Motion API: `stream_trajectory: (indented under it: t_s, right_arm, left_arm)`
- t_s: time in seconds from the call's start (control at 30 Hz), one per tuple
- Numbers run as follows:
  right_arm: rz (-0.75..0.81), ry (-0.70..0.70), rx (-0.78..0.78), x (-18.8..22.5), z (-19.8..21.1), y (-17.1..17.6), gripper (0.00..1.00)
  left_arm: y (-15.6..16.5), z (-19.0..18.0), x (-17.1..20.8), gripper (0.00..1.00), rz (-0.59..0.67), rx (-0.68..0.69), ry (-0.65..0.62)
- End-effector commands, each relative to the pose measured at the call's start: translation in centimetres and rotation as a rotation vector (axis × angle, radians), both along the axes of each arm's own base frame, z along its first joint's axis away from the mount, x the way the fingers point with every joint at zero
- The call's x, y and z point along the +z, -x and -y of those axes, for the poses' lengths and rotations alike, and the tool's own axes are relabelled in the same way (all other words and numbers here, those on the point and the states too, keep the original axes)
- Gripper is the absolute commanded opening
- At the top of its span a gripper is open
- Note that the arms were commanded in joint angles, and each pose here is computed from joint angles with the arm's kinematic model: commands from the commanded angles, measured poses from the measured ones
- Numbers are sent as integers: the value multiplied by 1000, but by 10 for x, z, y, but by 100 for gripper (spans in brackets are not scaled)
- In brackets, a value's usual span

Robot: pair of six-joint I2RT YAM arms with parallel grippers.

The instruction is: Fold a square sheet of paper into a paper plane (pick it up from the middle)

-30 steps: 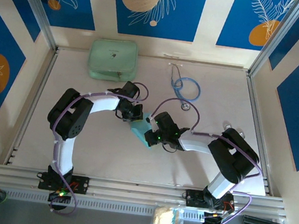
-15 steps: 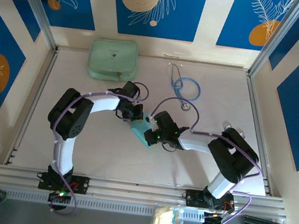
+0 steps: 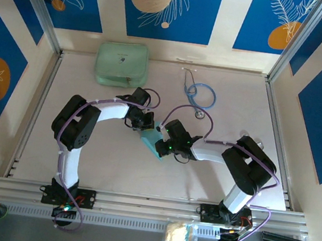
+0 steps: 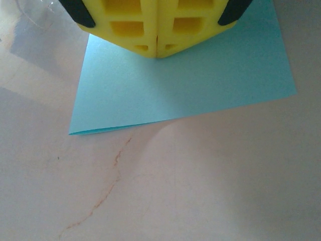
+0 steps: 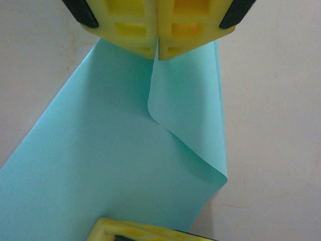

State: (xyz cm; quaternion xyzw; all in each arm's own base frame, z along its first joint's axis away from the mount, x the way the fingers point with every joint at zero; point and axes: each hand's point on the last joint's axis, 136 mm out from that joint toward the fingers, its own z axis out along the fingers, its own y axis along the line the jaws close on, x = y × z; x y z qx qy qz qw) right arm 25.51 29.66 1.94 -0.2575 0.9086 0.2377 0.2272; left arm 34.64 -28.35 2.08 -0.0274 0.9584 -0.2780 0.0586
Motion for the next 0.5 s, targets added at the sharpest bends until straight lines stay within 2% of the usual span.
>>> stream_trajectory:
  t_s: [0.0,0.2,0.47]
  right_arm:
    - [-26,16,11,-3,-1,3,0]
    - [-25,14,5,0,-1,3,0]
    - [-48,11,-1,-3,1,4,0]
  left_arm:
    - [19,-5,-24,2,-72,-20,-67]
    - [16,-3,-17,4,-60,-16,-54]
    - [-1,3,51,18,64,19,41]
